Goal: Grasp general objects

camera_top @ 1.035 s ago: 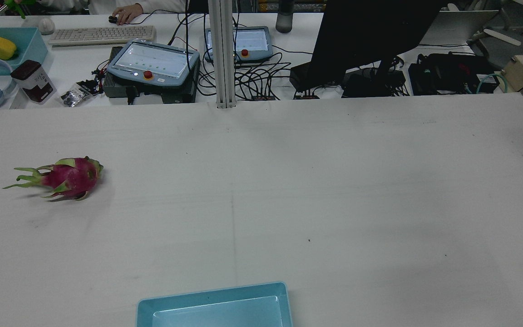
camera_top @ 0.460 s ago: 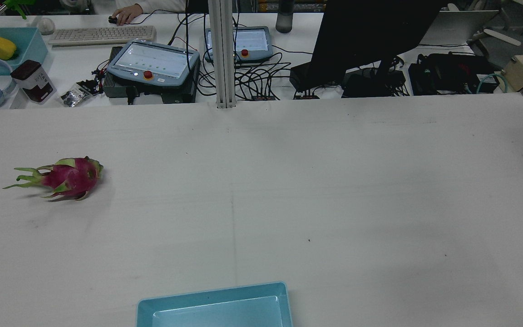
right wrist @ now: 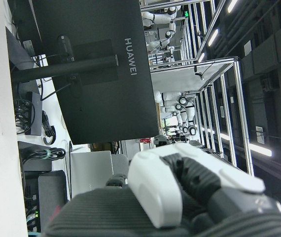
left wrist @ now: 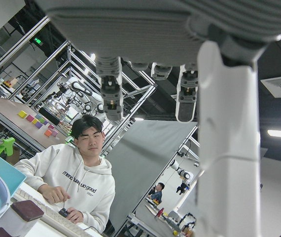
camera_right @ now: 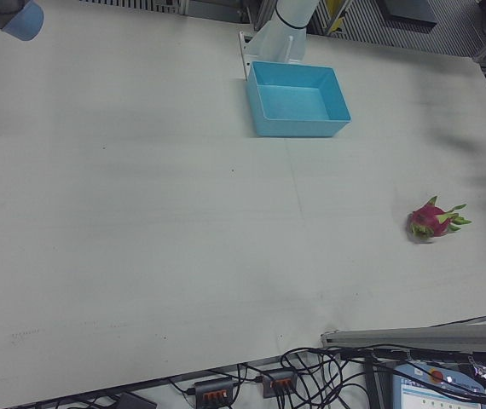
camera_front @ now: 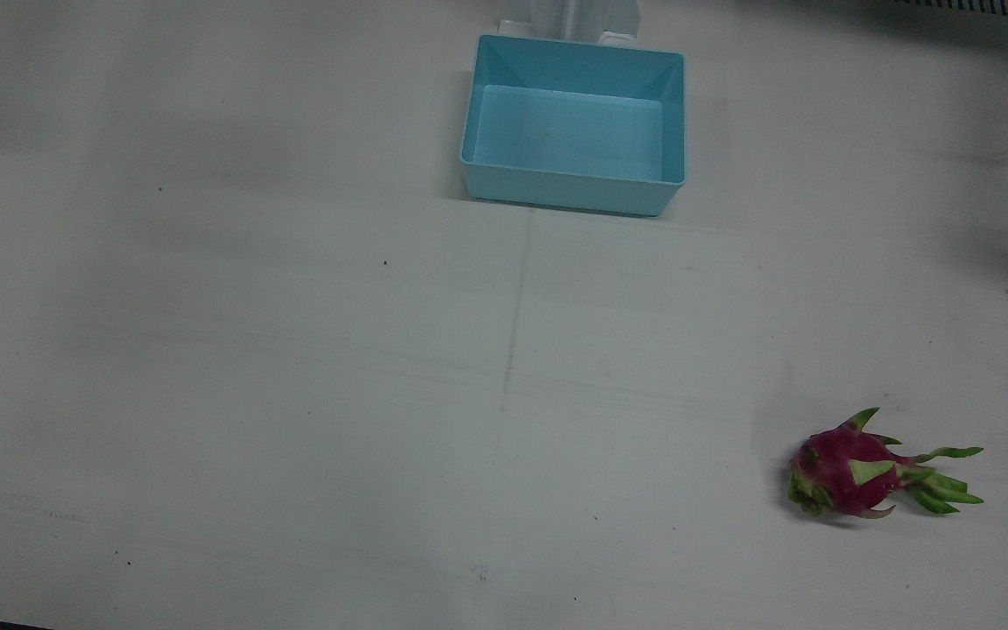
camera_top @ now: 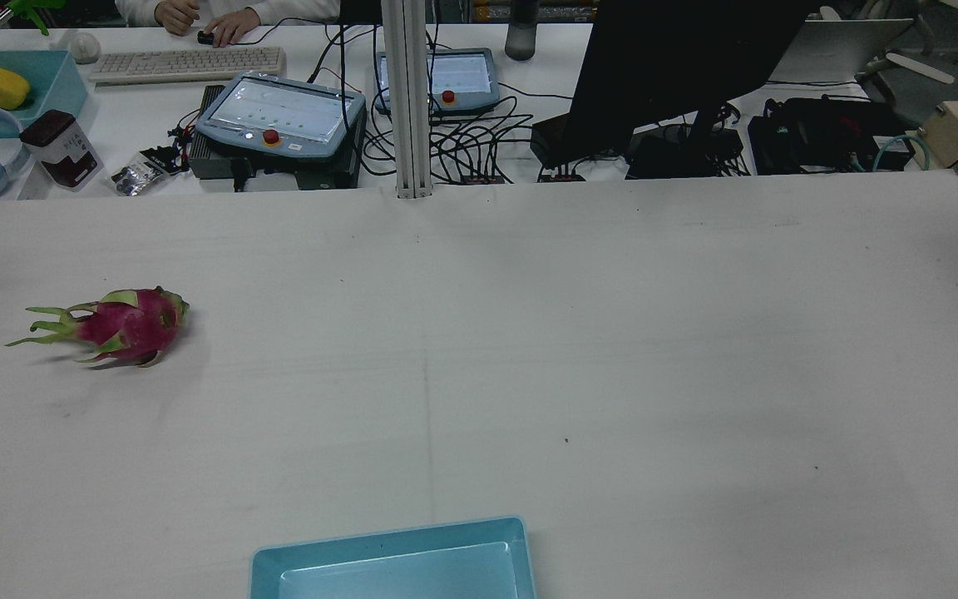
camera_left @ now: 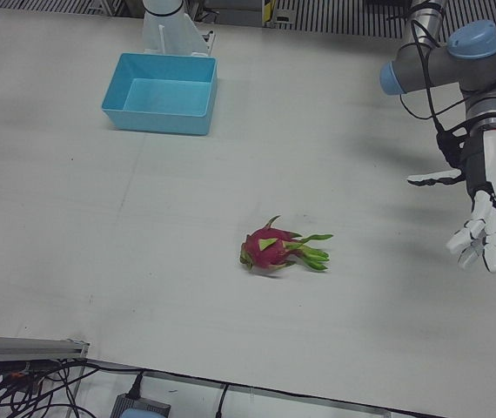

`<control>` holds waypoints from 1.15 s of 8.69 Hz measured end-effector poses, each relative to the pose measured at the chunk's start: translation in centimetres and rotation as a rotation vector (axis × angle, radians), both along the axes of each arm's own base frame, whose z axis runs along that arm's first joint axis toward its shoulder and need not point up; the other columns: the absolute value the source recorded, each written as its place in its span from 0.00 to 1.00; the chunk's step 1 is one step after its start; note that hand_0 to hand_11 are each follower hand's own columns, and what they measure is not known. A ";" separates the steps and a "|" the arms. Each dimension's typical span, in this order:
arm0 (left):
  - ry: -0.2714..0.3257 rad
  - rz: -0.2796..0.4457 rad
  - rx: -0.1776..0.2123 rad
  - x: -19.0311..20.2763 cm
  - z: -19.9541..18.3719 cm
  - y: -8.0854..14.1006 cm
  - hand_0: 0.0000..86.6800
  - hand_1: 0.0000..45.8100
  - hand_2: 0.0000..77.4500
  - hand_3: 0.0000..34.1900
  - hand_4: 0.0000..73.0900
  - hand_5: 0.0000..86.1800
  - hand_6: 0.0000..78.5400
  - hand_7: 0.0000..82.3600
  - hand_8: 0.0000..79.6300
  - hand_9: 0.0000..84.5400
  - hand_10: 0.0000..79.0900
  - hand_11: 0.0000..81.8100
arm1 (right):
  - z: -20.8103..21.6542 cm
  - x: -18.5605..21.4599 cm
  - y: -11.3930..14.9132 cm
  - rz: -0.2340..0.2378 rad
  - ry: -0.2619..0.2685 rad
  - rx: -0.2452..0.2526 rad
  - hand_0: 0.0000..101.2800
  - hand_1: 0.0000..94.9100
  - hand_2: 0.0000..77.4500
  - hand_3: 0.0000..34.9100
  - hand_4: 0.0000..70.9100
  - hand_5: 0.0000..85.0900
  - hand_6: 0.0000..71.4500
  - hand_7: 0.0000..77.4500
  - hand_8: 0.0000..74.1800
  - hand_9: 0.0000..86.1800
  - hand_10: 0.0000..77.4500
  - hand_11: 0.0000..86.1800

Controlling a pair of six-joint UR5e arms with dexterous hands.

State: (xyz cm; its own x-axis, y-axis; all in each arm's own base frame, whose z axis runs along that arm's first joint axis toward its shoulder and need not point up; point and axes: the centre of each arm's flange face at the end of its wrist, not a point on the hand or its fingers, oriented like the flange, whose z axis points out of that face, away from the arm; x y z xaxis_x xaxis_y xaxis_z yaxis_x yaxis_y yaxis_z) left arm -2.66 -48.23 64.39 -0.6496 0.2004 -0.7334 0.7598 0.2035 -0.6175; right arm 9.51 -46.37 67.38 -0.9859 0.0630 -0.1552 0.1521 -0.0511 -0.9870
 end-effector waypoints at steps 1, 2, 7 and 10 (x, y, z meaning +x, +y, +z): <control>-0.085 0.008 -0.010 0.2 -2.3 0.5 0.66 0.00 0.01 0.00 0.01 0.54 0.02 0.07 0.01 0.01 0.48 0.02 | 0.0 0.0 0.0 0.000 0.000 0.000 0.00 1.00 1.00 0.00 0.00 0.00 0.00 0.00 0.00 0.01 0.00 0.01; -0.152 0.006 -0.021 0.4 -3.5 0.8 0.65 0.00 0.01 0.00 0.01 0.72 0.05 0.08 0.01 0.01 0.48 0.02 | 0.0 0.0 0.0 0.000 -0.001 0.000 0.00 1.00 1.00 0.00 0.00 0.00 0.00 0.00 0.00 0.01 0.00 0.01; -0.441 0.150 -0.139 9.0 -6.7 -0.4 0.64 0.00 0.01 0.08 0.08 0.71 0.02 0.10 0.01 0.01 0.48 0.01 | 0.0 0.0 0.0 0.000 -0.001 0.000 0.00 1.00 1.00 0.00 0.00 0.00 0.00 0.00 0.00 0.01 0.00 0.01; -0.441 0.227 -0.178 15.8 -9.6 -1.3 0.70 0.00 0.01 0.34 0.04 0.42 0.01 0.03 0.01 0.01 0.48 0.01 | 0.0 0.0 0.0 0.000 -0.001 0.000 0.00 1.00 1.00 0.00 0.00 0.00 0.00 0.00 0.00 0.01 0.00 0.01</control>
State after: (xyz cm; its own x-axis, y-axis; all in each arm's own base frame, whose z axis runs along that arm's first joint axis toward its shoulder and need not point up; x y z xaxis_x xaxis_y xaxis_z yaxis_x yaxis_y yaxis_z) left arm 13.11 -49.54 54.79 -0.2847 -0.0616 -0.9566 0.9042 0.3143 -0.2893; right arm 9.49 -46.37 67.38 -0.9858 0.0632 -0.1557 0.1526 -0.0512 -0.9870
